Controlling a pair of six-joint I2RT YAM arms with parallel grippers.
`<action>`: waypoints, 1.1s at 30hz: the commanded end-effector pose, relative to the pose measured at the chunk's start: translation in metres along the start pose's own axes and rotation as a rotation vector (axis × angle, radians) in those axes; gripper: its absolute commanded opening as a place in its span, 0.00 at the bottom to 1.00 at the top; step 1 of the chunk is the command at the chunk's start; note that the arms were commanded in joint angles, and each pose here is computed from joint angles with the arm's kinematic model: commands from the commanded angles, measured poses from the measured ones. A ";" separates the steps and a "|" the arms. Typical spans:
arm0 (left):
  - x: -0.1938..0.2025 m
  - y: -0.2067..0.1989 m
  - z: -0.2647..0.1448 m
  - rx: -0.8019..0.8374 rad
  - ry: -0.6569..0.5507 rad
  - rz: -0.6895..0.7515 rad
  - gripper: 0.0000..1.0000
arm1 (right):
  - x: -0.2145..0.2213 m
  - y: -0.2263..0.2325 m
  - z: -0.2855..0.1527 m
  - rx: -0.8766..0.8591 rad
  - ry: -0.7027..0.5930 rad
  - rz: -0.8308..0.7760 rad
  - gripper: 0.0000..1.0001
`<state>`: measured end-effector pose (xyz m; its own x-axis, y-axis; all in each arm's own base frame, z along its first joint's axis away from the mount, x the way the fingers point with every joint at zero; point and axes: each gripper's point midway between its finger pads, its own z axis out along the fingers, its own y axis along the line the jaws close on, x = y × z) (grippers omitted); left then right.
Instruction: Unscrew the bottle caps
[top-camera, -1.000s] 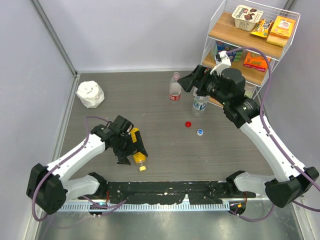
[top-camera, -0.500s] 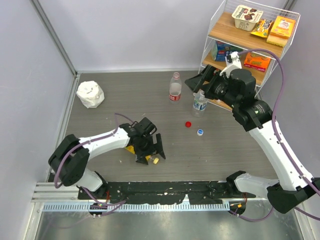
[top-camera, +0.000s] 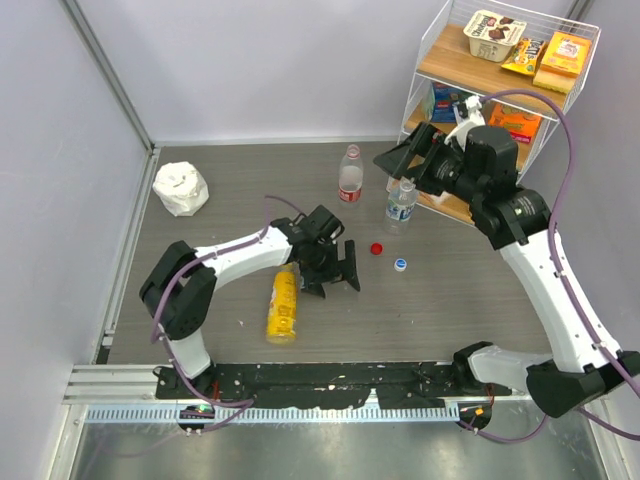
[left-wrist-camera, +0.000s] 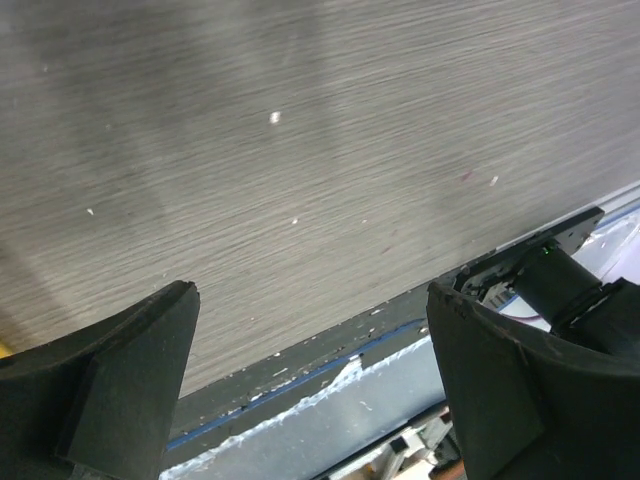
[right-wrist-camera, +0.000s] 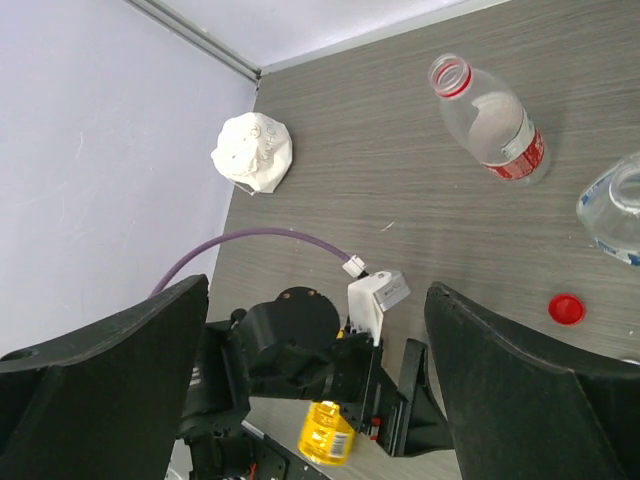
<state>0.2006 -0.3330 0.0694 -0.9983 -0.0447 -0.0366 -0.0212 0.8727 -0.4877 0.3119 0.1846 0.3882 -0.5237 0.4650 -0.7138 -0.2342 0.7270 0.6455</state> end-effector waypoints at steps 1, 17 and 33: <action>-0.018 -0.020 -0.045 -0.002 -0.098 0.212 1.00 | -0.010 0.015 0.001 -0.077 0.058 0.004 0.93; 0.020 0.063 -0.094 -0.252 -0.121 0.116 1.00 | 0.017 0.008 0.055 -0.125 0.260 0.014 0.93; 0.035 0.108 -0.069 -0.141 -0.123 0.037 1.00 | 0.029 0.001 0.056 -0.116 0.295 0.044 0.93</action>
<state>0.1391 -0.1989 0.0726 -0.9930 -0.0346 -0.1129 -0.0013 0.9593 -0.2823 0.3474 0.2281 0.3334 -0.7743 0.3070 -0.5533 -0.2459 0.6597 0.7101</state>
